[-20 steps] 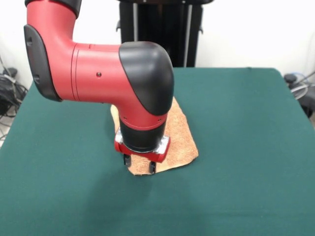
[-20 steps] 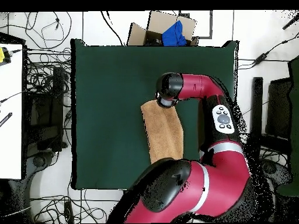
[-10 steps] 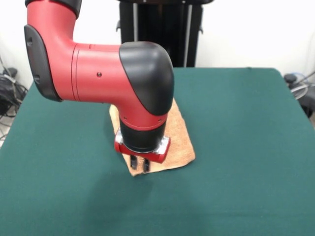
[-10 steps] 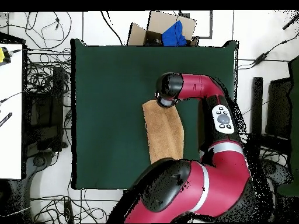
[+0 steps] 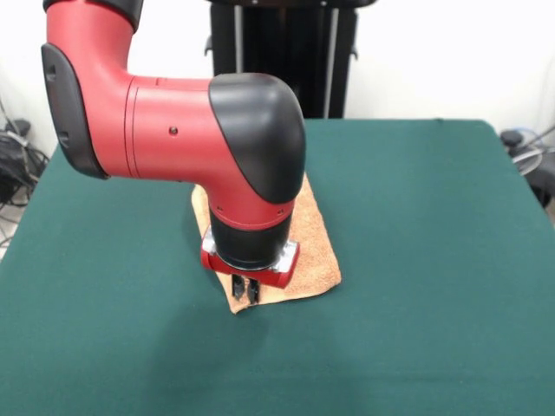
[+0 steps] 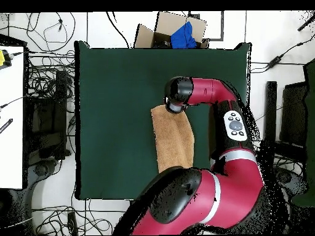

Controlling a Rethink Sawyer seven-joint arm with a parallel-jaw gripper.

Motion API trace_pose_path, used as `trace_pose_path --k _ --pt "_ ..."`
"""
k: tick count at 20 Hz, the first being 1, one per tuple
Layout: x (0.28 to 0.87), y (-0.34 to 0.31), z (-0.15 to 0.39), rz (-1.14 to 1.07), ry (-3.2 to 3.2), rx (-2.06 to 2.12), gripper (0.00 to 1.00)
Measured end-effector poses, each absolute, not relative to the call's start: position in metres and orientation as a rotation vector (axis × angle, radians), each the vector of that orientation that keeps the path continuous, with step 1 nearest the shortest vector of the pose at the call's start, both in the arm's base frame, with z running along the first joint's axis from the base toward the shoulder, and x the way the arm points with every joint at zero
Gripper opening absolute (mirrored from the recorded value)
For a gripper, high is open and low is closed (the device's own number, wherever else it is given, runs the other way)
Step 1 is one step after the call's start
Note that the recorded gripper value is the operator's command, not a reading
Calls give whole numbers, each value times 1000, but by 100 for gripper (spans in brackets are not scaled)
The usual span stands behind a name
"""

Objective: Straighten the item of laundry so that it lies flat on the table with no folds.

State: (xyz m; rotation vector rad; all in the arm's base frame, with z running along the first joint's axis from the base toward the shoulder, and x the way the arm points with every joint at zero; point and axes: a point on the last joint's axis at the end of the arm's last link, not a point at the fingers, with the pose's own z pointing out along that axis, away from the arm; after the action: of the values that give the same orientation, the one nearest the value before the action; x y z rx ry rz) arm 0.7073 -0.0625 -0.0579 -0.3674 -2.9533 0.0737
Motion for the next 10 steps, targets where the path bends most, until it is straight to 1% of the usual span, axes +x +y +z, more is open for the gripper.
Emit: trace_pose_path --k 10 --pt "709 -64 -58 74 -2955 -372 0"
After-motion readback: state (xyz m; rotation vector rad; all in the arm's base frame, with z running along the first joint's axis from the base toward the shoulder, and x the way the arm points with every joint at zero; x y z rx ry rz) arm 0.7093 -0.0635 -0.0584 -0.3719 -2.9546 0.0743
